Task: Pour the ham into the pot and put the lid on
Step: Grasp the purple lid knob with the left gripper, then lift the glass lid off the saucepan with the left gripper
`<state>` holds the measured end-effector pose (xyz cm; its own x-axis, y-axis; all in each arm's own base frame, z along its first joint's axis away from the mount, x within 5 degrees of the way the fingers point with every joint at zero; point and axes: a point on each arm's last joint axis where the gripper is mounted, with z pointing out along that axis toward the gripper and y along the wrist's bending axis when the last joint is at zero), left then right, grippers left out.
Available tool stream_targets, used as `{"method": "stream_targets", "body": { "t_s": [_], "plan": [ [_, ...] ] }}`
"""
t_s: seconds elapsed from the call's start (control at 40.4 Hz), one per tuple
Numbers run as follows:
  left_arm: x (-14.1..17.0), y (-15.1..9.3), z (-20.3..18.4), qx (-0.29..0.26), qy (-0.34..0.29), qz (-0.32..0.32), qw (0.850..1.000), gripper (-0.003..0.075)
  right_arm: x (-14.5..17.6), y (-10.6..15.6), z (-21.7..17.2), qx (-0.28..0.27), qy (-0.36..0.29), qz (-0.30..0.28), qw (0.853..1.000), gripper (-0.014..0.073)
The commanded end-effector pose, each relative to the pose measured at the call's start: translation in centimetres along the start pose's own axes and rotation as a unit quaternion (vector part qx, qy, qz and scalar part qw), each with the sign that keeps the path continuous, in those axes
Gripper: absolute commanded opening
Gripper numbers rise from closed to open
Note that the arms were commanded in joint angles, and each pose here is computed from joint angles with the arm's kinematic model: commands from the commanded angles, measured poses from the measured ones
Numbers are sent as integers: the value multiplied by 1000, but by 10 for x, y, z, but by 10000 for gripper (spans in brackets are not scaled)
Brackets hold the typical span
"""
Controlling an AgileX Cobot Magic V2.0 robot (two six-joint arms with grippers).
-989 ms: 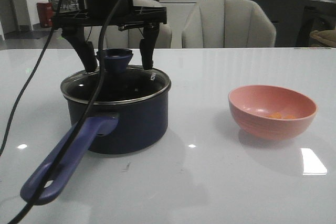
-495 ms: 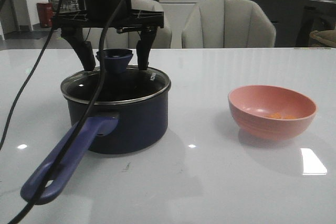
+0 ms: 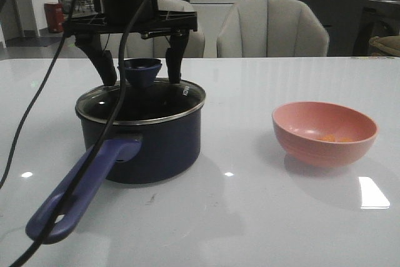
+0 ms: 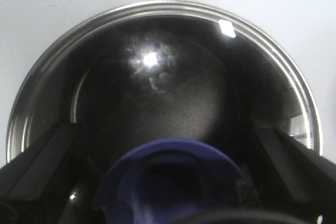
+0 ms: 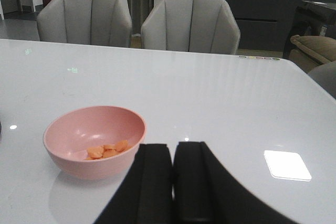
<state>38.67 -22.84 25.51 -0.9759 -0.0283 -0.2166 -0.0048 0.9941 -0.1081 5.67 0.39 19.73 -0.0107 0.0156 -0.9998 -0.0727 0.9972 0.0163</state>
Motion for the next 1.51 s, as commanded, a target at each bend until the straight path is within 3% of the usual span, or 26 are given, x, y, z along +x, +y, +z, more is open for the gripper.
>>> {"method": "stream_targets", "body": {
  "t_s": [0.0,0.272,0.346,0.519,0.643,1.484],
  "plan": [
    [7,-6,-17,34,23,-18,999,637,-10,1,-2,-3,-53,-9,999,161],
    [7,-6,-18,35,22,-18,999,622,-10,1,-2,-3,-53,-9,999,161],
    [7,-6,-18,36,23,-18,999,556,-10,1,-2,-3,-53,-9,999,161],
    [8,-7,-18,41,26,-17,999,260,-10,1,-2,-3,-53,-9,999,161],
    [8,-7,-18,42,27,-16,999,115,-10,1,-2,-3,-53,-9,999,161],
    [7,4,-82,49,-60,6,997,113,-10,2,-2,-15,-53,-8,998,161]
  ]
}}
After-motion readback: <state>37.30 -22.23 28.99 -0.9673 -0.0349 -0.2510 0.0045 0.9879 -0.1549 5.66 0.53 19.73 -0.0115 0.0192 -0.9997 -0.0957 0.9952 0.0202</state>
